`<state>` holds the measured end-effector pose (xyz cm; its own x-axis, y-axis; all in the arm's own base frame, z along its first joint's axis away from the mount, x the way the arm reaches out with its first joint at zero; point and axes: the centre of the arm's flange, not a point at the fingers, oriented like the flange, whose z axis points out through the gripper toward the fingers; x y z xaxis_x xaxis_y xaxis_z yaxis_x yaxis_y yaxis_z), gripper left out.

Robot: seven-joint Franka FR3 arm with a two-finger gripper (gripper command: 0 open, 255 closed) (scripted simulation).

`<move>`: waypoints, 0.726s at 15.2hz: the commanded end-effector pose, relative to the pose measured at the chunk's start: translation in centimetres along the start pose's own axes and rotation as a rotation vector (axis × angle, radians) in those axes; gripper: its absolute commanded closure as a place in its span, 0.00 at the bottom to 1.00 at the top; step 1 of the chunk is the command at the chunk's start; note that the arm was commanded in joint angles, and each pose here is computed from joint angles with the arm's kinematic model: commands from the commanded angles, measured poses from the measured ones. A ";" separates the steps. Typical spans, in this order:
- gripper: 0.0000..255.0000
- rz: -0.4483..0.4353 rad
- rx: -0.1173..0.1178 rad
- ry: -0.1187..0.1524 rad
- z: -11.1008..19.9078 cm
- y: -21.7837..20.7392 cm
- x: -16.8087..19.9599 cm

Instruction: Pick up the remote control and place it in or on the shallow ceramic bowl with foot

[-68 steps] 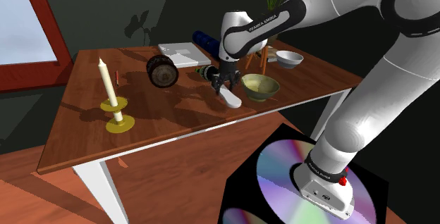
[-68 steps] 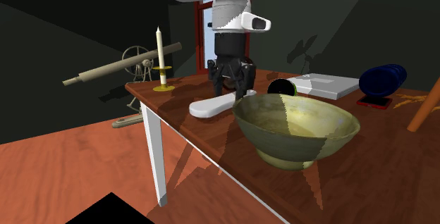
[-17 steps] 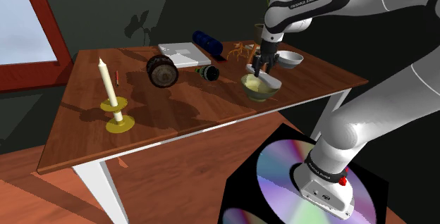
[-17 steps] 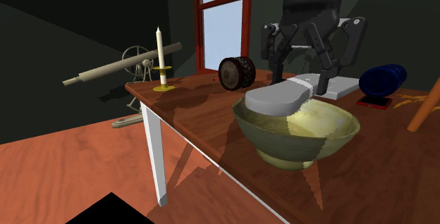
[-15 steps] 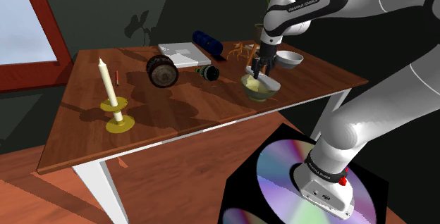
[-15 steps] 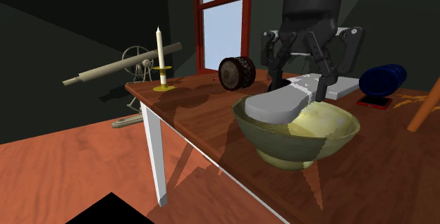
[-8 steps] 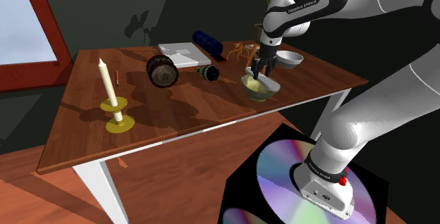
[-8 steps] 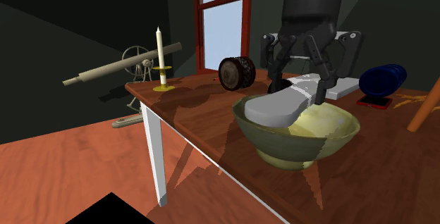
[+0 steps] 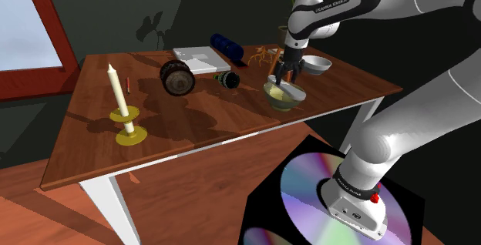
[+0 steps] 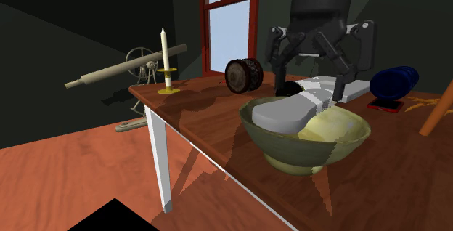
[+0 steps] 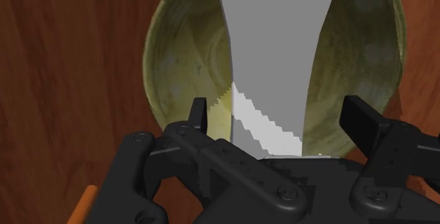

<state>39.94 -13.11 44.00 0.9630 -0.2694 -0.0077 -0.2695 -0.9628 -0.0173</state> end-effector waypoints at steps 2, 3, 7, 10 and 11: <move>0.00 0.000 0.000 0.000 -3.4 0.1 0.0; 0.00 0.000 0.000 0.000 -4.4 0.1 0.0; 0.00 0.000 0.000 0.000 -4.4 0.1 0.0; 0.00 0.000 0.000 0.000 -4.4 0.1 0.0; 0.00 0.000 0.000 0.000 -4.4 0.1 0.0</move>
<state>39.92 -13.25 48.41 0.9630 -0.2694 -0.0080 -0.2695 -0.9629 -0.0173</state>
